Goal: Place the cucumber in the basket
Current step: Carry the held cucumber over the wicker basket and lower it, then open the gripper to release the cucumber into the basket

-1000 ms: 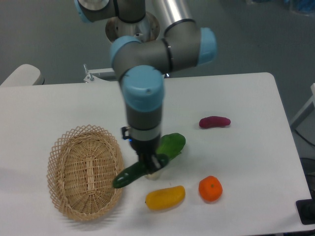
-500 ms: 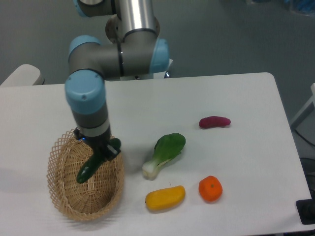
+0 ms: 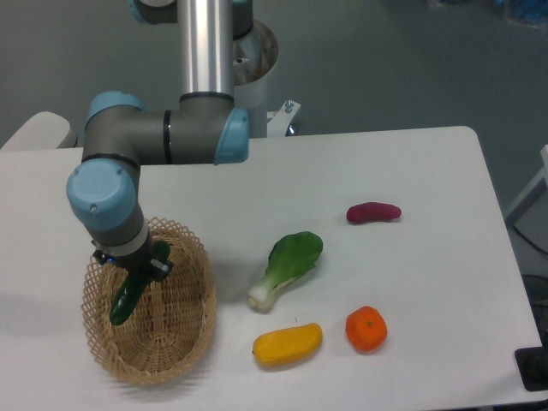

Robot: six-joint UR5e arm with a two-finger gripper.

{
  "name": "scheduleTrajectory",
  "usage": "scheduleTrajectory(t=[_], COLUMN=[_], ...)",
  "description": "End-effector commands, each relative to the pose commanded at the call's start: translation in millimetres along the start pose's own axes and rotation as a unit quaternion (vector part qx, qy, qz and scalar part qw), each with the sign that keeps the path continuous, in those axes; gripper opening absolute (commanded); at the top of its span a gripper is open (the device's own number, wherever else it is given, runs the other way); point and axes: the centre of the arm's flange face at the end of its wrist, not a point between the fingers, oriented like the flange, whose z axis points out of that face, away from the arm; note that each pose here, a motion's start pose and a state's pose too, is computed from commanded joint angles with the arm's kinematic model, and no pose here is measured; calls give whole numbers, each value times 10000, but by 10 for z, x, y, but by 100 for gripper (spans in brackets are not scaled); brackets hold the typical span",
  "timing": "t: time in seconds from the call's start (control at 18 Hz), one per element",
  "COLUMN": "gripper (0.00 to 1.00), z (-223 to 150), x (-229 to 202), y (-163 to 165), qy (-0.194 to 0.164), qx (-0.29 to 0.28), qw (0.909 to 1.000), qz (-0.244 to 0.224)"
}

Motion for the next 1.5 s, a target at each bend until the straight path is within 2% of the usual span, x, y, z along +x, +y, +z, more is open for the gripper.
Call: scheduleTrajectory(t=[0.22, 0.28, 0.33, 0.39, 0.44, 0.56, 0.72, 0.89, 1.11, 1.28, 1.5], gripper=[27, 32, 47, 74, 98, 100, 100, 100, 100, 100, 100], z=[83, 95, 100, 88, 65, 6, -168, -537, -1009, -1255, -1614], x=[10, 12, 9, 5, -8, -40, -66, -162, -514, -877, -1563], y=[7, 13, 8, -4, -11, -1, -46, -183, -261, -182, 247], qy=[29, 32, 26, 0, -73, -269, -358, -497, -727, -953, -1250], qx=[-63, -70, -57, -1, 49, 35, 187, 520, 921, 1012, 1018], qw=[10000, 10000, 10000, 10000, 10000, 9996, 9991, 9974, 9931, 9894, 9794], qz=[20, 19, 28, 31, 34, 42, 84, 55, -66, 430, 1217])
